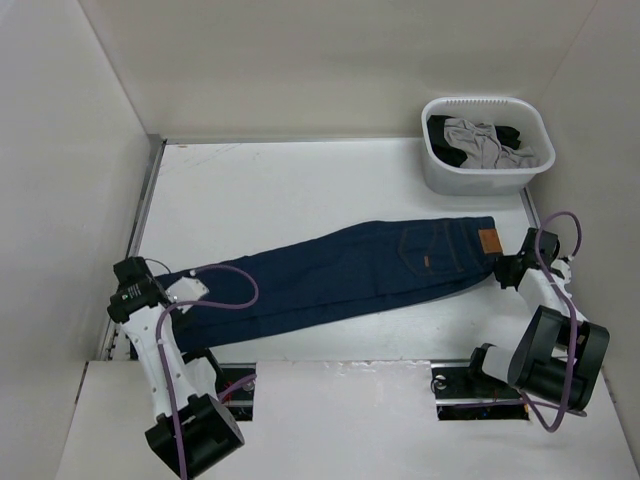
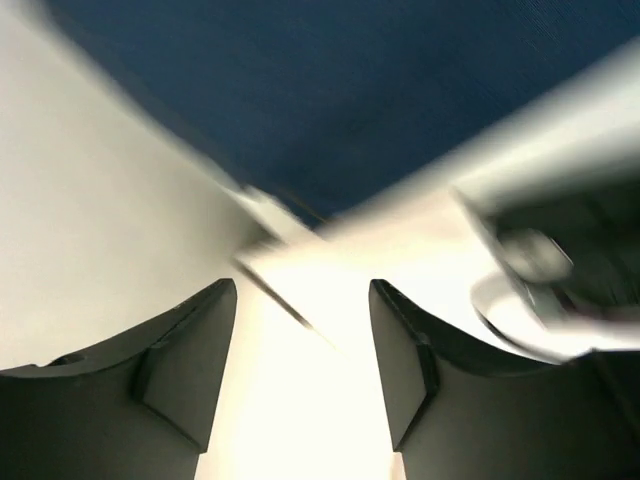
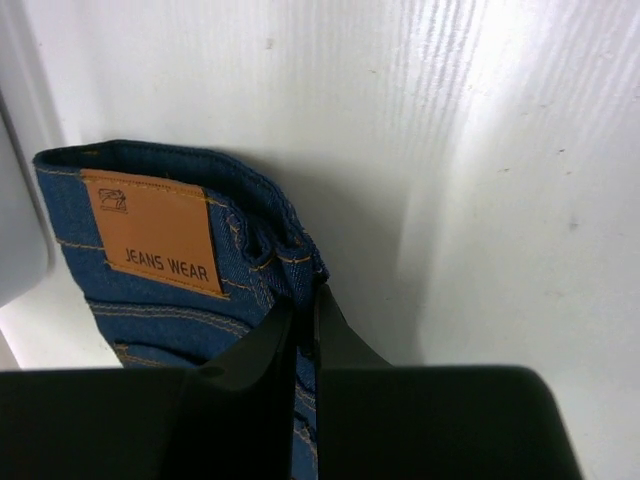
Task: Fold and stack the trousers
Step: Fold the trousers
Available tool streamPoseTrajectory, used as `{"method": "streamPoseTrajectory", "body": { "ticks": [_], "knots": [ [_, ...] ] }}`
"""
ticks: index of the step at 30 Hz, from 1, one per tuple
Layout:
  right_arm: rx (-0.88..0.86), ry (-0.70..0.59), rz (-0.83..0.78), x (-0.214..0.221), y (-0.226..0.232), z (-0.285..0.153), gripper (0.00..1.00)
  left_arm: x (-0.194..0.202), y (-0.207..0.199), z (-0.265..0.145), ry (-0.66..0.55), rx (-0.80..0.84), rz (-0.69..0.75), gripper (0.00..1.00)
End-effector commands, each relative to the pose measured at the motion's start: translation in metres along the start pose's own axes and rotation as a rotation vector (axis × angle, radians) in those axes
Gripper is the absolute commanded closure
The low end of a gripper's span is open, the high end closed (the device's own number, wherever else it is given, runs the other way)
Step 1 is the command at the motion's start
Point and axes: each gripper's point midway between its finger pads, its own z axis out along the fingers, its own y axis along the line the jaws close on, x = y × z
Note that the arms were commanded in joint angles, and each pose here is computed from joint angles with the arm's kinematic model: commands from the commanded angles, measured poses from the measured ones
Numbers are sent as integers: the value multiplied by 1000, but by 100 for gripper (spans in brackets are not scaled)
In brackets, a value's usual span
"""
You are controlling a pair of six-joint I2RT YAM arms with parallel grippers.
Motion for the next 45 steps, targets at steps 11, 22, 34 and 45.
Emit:
{"method": "streamPoseTrajectory", "body": {
  "ticks": [11,22,34,45],
  "knots": [
    [-9,-49,17,-12,-4,2,99,-31,71,20,-57,-136,28,34],
    [-44,-176,87,-44,-7,-15,100,-85,66,76,7,36,346,42],
    [-86,-196,101,-45,-7,-29,99,-263,-68,-20,-627,118,904,40],
    [-94,-199,132,-45,-14,-33,97,-307,-223,6,-545,631,971,49]
  ]
}}
